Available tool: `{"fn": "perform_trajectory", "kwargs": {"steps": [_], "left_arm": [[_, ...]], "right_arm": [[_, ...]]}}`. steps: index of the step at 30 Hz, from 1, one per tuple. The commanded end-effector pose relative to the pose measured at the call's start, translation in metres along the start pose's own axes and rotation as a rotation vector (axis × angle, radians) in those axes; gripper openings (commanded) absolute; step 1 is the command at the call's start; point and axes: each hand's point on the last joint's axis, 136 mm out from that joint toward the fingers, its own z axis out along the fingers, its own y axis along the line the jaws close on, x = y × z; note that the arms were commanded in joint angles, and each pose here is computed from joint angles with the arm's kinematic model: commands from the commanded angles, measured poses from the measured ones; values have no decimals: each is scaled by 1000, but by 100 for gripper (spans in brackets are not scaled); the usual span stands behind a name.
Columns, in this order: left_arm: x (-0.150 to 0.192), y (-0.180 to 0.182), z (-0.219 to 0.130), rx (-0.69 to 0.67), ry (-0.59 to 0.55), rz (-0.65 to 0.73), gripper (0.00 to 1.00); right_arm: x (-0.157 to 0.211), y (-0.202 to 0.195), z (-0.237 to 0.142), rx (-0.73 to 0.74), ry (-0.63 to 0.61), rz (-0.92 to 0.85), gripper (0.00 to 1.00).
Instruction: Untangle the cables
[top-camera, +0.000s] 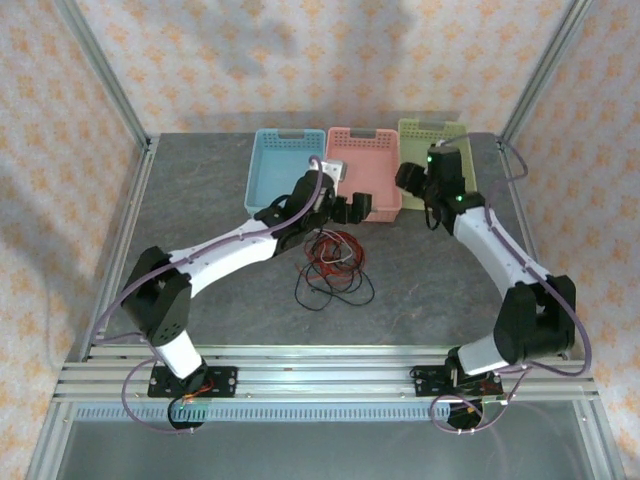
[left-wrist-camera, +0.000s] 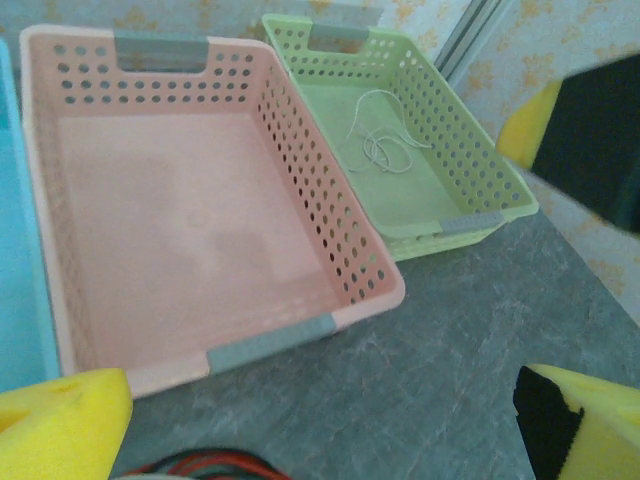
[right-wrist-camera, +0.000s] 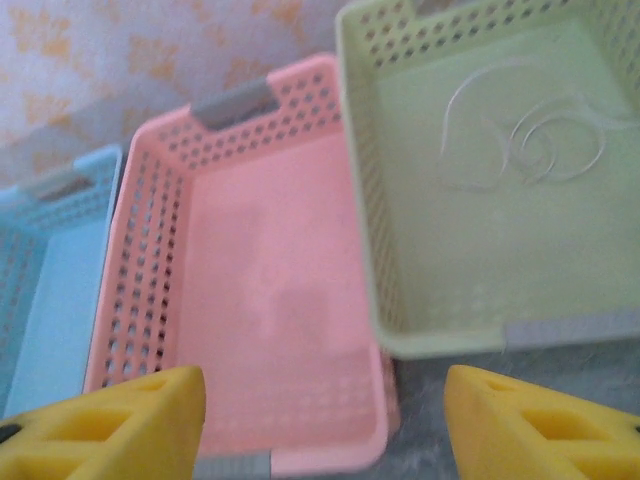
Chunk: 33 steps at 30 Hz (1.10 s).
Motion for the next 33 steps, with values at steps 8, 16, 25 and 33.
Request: {"fn": "perform_trajectory", "kwargs": {"steps": [8,16,25,33], "left_arm": [[42,28,-34,-35,-8,-140,99],[88,52,-44,-88,45,-235,99],[124,66,-56,-54,42,-372,97],[119,95,-70,-27,-33,-513,96]], "right_arm": [[84,46,-25,-119,84,-17,61],[162,60,-20,-93,253,-60,52],[200,82,-11,-97,292,-232,48],[204,115,8,-114,169,-537,48]]}}
